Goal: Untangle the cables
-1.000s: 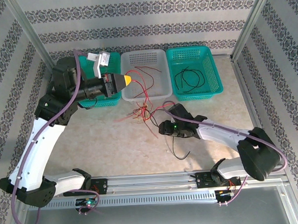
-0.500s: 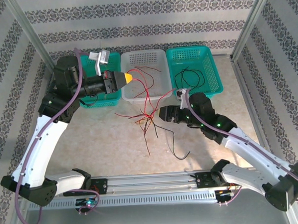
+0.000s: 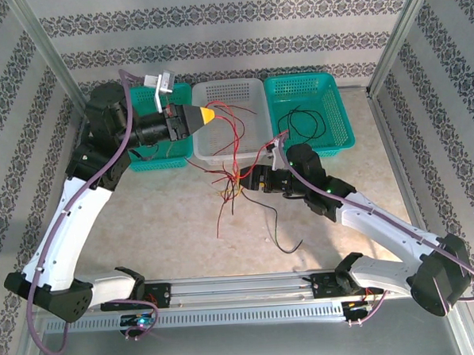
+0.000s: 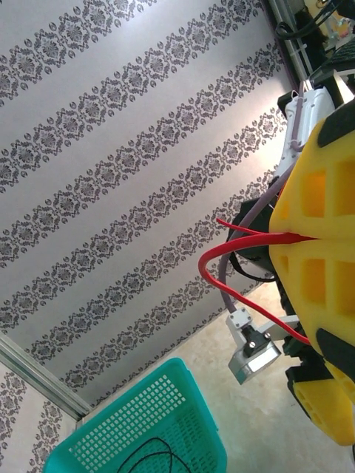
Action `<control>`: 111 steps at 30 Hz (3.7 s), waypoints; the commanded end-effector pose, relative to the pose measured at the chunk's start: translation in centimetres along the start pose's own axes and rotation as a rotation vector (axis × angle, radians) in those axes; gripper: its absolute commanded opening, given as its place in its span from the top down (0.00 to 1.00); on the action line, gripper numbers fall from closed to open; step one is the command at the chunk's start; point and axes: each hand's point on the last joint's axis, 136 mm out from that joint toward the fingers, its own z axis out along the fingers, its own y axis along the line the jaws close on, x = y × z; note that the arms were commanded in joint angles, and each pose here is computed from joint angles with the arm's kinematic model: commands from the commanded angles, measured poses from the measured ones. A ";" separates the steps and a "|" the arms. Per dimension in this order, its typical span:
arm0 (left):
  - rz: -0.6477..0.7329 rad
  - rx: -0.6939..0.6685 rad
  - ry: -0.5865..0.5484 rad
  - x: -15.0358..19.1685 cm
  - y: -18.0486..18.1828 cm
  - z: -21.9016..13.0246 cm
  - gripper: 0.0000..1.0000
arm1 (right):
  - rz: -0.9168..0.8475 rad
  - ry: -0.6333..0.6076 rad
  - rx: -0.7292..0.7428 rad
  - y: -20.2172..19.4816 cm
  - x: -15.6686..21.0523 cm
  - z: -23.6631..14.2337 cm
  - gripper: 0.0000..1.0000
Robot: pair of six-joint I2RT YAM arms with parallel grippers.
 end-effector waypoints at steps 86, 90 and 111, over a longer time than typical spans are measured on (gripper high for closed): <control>0.097 -0.286 -0.385 -18.1 20.1 8.4 1.00 | 0.008 -0.232 0.541 -12.1 4.1 -10.5 0.38; 0.054 -0.396 -0.353 -16.1 26.3 9.3 0.74 | -0.001 -0.233 0.537 -11.6 3.6 -10.5 0.38; 0.052 -0.439 -0.204 -4.4 20.3 2.4 0.00 | -0.061 -0.066 0.510 -12.4 -4.4 -4.9 0.38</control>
